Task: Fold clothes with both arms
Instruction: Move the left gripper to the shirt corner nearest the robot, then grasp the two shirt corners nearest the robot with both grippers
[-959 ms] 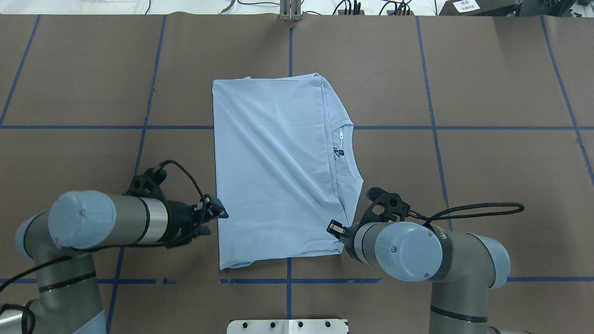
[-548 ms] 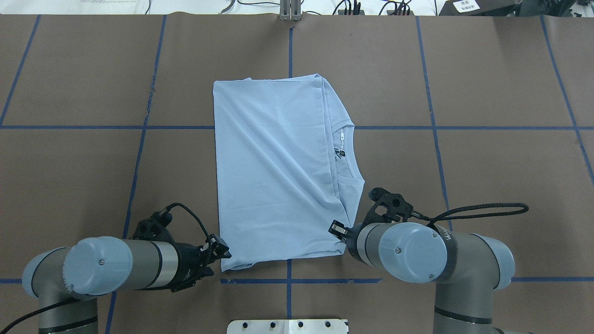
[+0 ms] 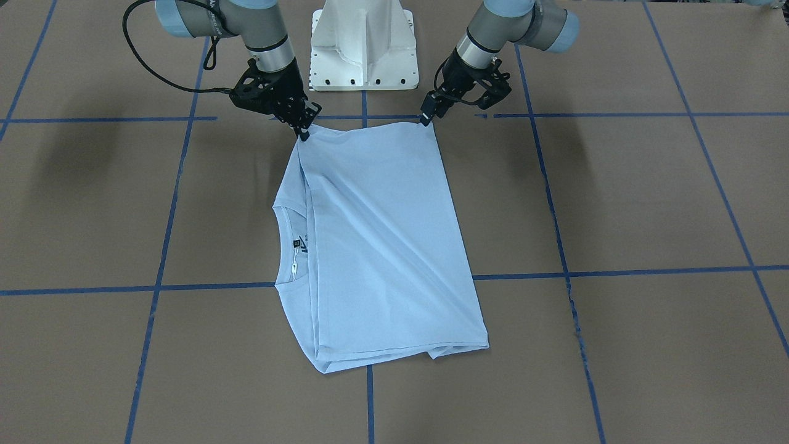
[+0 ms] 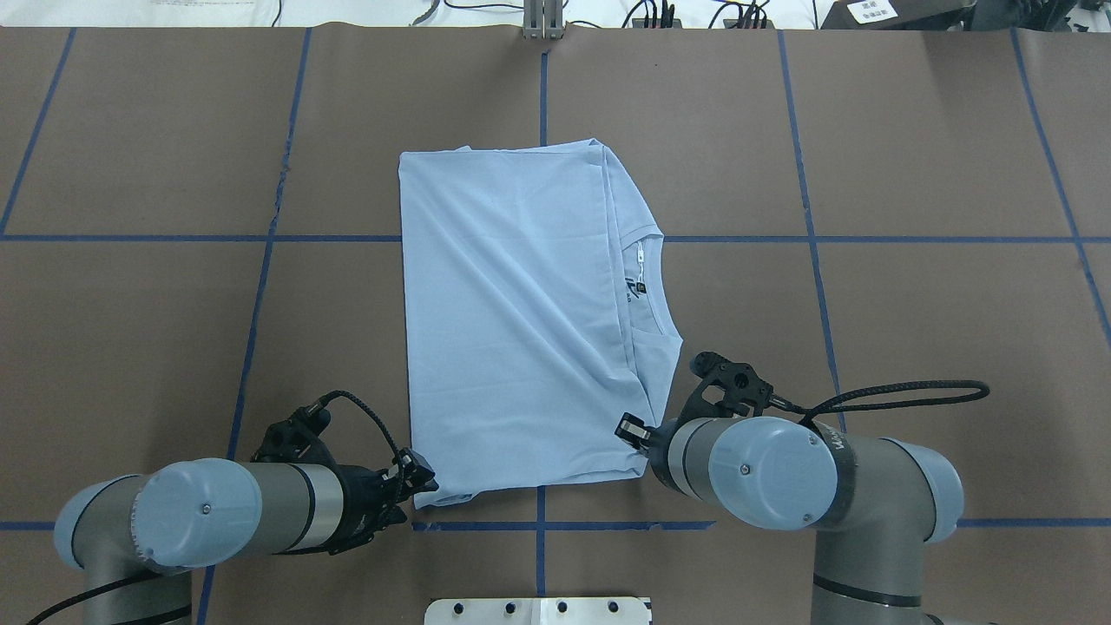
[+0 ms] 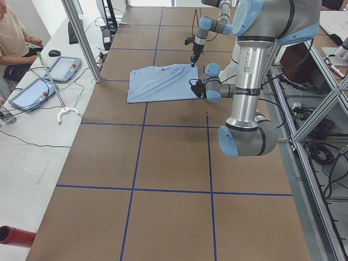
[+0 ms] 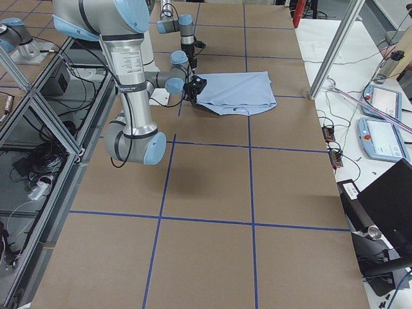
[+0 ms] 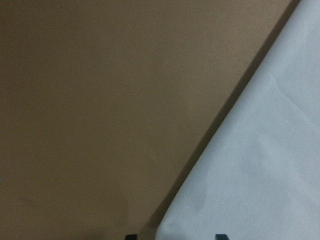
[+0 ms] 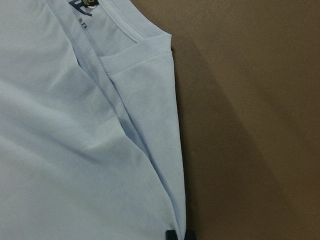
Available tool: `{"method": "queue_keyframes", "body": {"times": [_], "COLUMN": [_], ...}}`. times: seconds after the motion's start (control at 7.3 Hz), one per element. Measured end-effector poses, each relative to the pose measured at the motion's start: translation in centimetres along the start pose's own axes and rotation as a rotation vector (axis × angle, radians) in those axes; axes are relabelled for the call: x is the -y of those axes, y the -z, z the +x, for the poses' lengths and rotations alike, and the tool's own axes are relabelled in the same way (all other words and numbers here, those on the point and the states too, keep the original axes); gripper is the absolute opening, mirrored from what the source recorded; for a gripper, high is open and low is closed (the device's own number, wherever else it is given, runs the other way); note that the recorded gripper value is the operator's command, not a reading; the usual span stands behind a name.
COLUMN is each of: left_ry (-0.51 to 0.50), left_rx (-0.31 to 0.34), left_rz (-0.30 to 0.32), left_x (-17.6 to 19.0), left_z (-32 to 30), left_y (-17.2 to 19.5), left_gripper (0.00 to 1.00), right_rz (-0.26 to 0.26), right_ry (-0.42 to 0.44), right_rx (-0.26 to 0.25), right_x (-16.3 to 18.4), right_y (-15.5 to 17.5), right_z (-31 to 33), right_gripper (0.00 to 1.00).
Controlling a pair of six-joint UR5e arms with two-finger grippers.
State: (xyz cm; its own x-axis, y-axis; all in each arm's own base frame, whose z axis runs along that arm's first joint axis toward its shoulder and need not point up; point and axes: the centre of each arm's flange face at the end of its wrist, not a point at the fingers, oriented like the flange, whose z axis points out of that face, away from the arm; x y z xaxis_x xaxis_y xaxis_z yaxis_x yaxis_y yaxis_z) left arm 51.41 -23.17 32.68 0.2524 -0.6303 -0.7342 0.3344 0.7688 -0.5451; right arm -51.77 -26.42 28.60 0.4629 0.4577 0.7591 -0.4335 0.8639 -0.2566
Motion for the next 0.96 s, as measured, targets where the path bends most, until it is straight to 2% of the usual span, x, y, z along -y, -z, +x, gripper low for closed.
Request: {"method": "queue_keyframes", "body": {"times": [0.41,0.55,0.69,0.82,0.96], "left_ry": [-0.006,-0.007,-0.008,-0.008,-0.008], "left_rx": [0.006,0.006,0.005,0.005,0.006], "left_rz": [0.001,-0.002,-0.004,-0.005,-0.005], "left_x": [-0.32,-0.54,-0.73,-0.86,-0.94], "left_z": [-0.13,-0.03,0.06,0.08,0.06], "left_y": [-0.6,-0.78,-0.88,-0.98,-1.03], "left_gripper": [0.58,0.55,0.47,0.33,0.25], "right_rz": [0.0,0.0,0.0,0.0,0.001], "right_ry": [0.0,0.0,0.0,0.0,0.0], "right_rx": [0.0,0.0,0.0,0.0,0.0], "right_x": [0.04,0.04,0.04,0.04,0.05], "right_y": [0.01,0.01,0.01,0.01,0.0], "right_z": [-0.01,-0.01,-0.01,-0.01,0.01], "right_gripper": [0.0,0.0,0.0,0.0,0.0]}}
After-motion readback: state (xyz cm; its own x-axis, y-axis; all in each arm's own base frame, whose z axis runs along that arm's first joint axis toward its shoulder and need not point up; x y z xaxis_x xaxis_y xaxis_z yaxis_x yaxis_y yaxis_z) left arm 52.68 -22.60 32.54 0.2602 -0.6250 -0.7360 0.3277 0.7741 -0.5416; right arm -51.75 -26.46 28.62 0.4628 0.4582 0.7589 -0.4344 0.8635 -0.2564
